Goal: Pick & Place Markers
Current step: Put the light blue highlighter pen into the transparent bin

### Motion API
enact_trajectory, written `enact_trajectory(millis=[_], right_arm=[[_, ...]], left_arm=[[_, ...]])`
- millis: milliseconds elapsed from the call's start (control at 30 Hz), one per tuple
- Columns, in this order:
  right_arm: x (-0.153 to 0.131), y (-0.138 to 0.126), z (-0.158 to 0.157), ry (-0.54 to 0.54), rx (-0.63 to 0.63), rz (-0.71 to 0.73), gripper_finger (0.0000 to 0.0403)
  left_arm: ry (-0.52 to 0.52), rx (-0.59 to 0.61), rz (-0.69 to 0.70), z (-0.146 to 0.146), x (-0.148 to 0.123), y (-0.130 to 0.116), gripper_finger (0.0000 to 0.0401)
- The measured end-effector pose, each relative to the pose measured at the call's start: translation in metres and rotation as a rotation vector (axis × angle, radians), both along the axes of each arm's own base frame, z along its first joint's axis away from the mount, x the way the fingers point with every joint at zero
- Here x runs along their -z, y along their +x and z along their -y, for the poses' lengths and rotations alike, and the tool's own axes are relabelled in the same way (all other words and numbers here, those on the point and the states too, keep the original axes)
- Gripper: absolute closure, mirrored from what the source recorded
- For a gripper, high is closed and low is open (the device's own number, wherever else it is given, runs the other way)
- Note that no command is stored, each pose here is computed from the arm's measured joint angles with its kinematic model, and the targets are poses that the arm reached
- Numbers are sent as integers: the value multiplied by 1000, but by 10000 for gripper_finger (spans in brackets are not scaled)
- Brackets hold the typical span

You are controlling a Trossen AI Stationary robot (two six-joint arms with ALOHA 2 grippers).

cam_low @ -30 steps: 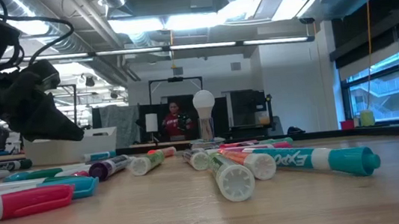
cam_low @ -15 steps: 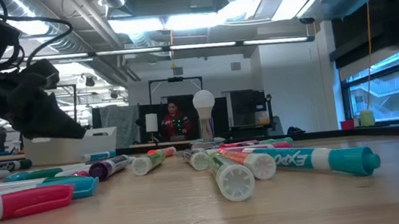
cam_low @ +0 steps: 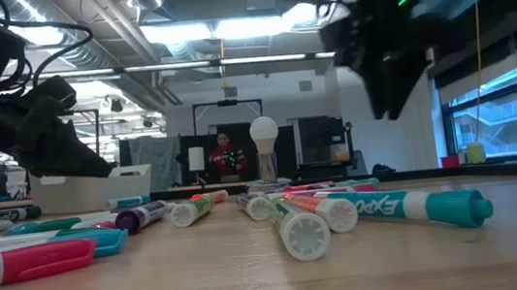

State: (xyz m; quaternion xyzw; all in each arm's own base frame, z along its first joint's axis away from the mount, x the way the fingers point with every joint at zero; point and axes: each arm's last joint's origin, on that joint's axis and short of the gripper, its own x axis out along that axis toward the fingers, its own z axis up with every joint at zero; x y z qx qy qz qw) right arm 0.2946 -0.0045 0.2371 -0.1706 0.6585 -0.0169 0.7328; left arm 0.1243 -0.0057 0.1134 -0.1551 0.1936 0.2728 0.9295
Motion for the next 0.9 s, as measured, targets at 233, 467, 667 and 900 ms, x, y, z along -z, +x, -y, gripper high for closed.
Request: enact_trajectory(millis=[233,467,667,900], right_arm=[[-3,7,73,22,33,138,270],[10,5,105,146,1,132,270],[42,14,111,231,40,44,256],[72,23,113,237,5,-40,191]], left_arm=[[21,14,-15,0,0,0,299],[26,17,-22,0,1,0,299],[43,13,-27,0,0,0,299],[47,8,-27,0,0,-1,299]])
